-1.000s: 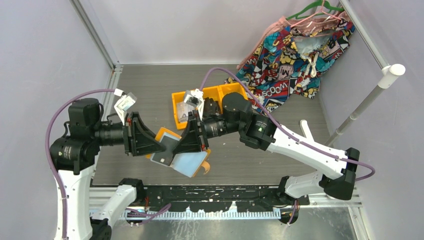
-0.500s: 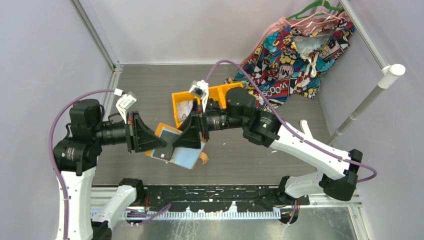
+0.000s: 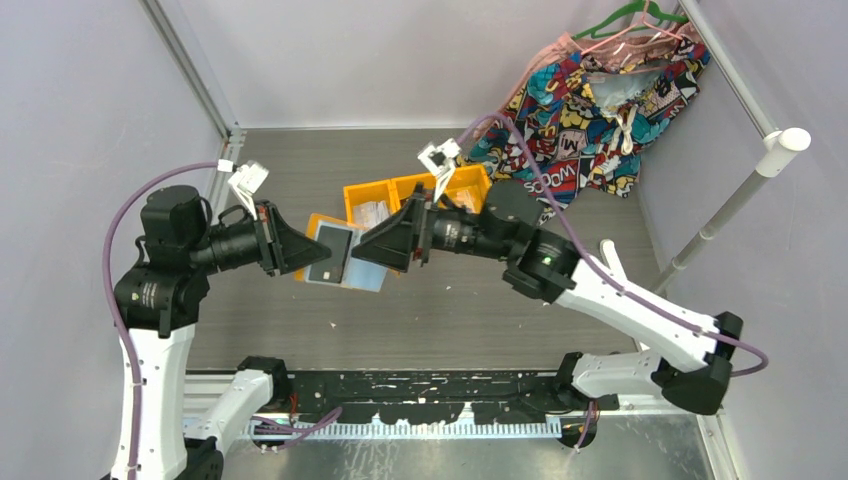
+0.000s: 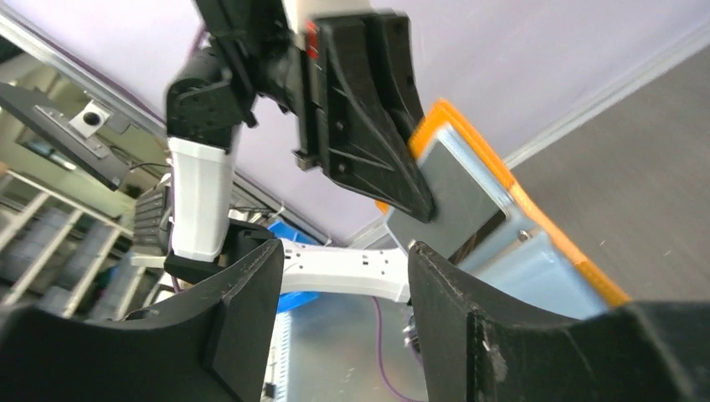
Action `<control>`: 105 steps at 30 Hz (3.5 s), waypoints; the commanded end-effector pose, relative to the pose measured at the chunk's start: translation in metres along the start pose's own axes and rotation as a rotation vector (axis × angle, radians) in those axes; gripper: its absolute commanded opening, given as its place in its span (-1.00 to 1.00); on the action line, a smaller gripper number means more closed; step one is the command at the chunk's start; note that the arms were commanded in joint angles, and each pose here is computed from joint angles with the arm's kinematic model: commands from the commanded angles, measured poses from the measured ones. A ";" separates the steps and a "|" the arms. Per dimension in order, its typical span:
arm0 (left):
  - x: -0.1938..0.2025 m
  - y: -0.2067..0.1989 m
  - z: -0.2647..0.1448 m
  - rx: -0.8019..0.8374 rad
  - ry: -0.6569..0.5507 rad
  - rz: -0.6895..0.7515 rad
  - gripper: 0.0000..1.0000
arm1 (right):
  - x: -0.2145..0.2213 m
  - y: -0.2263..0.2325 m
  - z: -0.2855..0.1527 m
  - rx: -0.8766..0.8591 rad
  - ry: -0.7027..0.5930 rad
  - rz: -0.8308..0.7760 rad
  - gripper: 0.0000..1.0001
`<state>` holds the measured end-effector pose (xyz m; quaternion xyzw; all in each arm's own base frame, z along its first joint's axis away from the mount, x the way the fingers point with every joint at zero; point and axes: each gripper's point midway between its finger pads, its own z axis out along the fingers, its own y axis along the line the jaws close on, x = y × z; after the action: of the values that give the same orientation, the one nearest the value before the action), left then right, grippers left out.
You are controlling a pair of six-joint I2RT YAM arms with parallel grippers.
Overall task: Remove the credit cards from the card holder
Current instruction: Remove the credit card from the card holder.
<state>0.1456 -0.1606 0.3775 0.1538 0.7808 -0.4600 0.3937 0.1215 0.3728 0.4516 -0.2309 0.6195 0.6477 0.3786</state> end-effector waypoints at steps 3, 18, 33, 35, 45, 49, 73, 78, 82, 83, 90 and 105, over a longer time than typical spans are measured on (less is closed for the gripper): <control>-0.016 -0.015 -0.001 0.067 -0.052 0.034 -1.00 | 0.027 -0.011 0.023 -0.074 0.036 0.167 0.20; -0.014 -0.037 -0.005 0.173 -0.033 0.008 -0.99 | 0.019 -0.013 0.038 -0.134 -0.027 0.193 0.05; -0.009 -0.054 -0.006 0.321 0.013 -0.073 -0.77 | -0.007 0.024 0.020 -0.343 -0.168 0.209 -0.14; -0.008 -0.055 -0.006 0.323 0.014 -0.088 -0.77 | -0.009 0.027 0.018 -0.353 -0.183 0.203 -0.15; -0.002 -0.057 -0.010 0.304 -0.008 -0.125 -0.62 | -0.023 0.034 0.013 -0.375 -0.245 0.163 -0.24; 0.003 -0.055 -0.010 0.298 0.007 -0.142 -0.72 | -0.028 0.036 0.012 -0.367 -0.263 0.149 -0.25; 0.003 -0.059 -0.013 0.281 0.006 -0.140 -0.77 | -0.029 0.035 0.001 -0.321 -0.274 0.123 -0.85; 0.009 -0.068 -0.016 0.355 0.052 -0.166 -0.73 | -0.023 0.031 0.002 -0.303 -0.248 0.129 -0.96; 0.014 -0.069 -0.017 0.380 0.076 -0.176 -0.67 | -0.019 0.029 0.006 -0.301 -0.229 0.128 -0.98; 0.014 -0.068 -0.016 0.382 0.078 -0.178 -0.66 | -0.018 0.029 0.007 -0.300 -0.221 0.130 -0.98; 0.012 -0.066 -0.015 0.387 0.081 -0.182 -0.77 | -0.014 0.028 0.009 -0.291 -0.184 0.125 -0.98; 0.012 -0.059 -0.015 0.331 0.031 -0.133 -0.73 | -0.006 0.010 -0.007 -0.196 -0.164 0.107 -0.98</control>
<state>0.1081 -0.1814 0.4126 0.1559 0.7109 -0.6027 0.3273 0.1118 0.3820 0.4183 -0.1935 0.5852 0.7241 0.3096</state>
